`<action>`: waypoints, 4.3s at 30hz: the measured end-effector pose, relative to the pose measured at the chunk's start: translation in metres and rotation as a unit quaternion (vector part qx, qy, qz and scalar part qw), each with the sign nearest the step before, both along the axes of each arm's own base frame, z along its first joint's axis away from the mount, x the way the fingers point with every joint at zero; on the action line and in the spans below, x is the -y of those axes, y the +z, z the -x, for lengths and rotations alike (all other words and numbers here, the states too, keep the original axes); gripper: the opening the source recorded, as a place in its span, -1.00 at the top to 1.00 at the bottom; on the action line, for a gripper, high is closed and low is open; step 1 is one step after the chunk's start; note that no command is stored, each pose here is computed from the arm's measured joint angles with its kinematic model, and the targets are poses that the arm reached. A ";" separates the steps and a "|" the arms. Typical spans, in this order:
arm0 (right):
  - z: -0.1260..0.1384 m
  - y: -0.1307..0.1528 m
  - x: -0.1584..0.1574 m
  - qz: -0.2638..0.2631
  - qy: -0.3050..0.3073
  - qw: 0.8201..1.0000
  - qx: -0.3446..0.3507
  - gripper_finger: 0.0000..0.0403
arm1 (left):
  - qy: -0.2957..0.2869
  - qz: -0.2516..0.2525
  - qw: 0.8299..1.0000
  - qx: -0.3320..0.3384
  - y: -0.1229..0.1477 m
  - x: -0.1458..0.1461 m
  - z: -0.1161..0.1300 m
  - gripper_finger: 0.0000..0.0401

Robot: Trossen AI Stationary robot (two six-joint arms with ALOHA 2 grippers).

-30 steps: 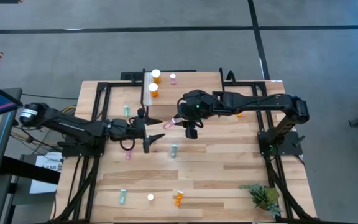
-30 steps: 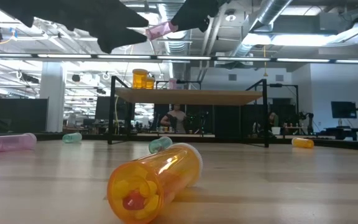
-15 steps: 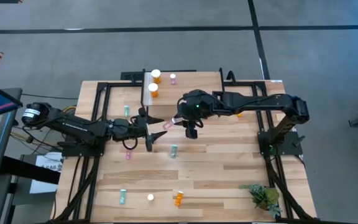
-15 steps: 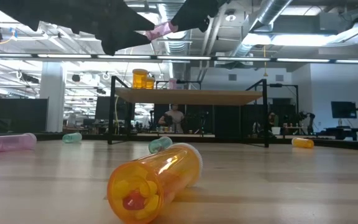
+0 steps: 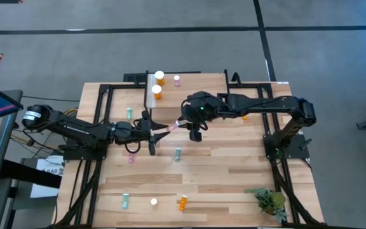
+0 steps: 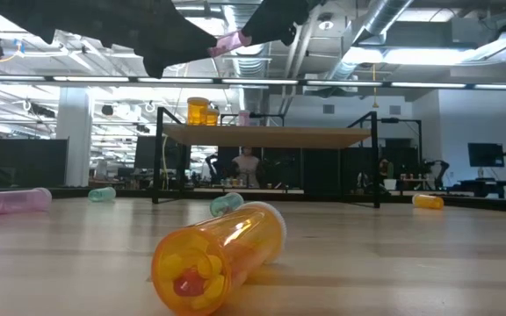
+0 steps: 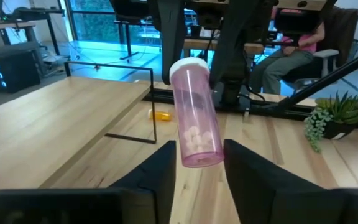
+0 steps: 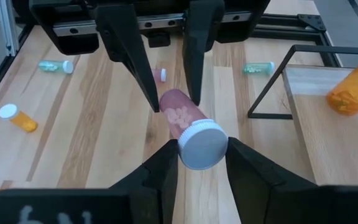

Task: Pick and place medicine bottles onto shelf by color
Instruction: Put the bottom small pink pill bottle aligned with the other small pink bottle on the shelf

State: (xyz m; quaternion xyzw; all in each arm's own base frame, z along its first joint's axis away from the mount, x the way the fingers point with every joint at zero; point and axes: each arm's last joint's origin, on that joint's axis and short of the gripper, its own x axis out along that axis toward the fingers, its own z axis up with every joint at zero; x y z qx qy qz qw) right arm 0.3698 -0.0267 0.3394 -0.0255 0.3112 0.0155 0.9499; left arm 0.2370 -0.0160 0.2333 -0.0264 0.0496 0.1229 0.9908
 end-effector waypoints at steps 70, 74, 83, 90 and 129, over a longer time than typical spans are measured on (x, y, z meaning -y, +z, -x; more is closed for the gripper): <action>0.020 -0.106 -0.036 -0.078 0.029 0.893 0.442 -0.18 | -0.120 -0.002 0.971 0.207 -0.009 0.006 0.011 0.56; 0.005 -0.111 -0.037 -0.082 0.031 0.893 0.441 -0.18 | -0.120 -0.001 0.970 0.213 -0.014 0.007 0.007 0.56; -0.006 -0.101 -0.042 -0.090 0.040 0.882 0.460 -0.18 | -0.120 -0.001 0.969 0.217 -0.016 0.007 0.005 0.56; -0.009 -0.096 -0.046 -0.094 0.045 0.877 0.469 -0.09 | -0.121 -0.001 0.969 0.215 -0.016 0.007 0.005 0.56; -0.012 -0.106 -0.033 -0.081 0.012 0.902 0.424 0.41 | -0.097 0.000 0.979 0.179 -0.023 0.005 0.003 0.05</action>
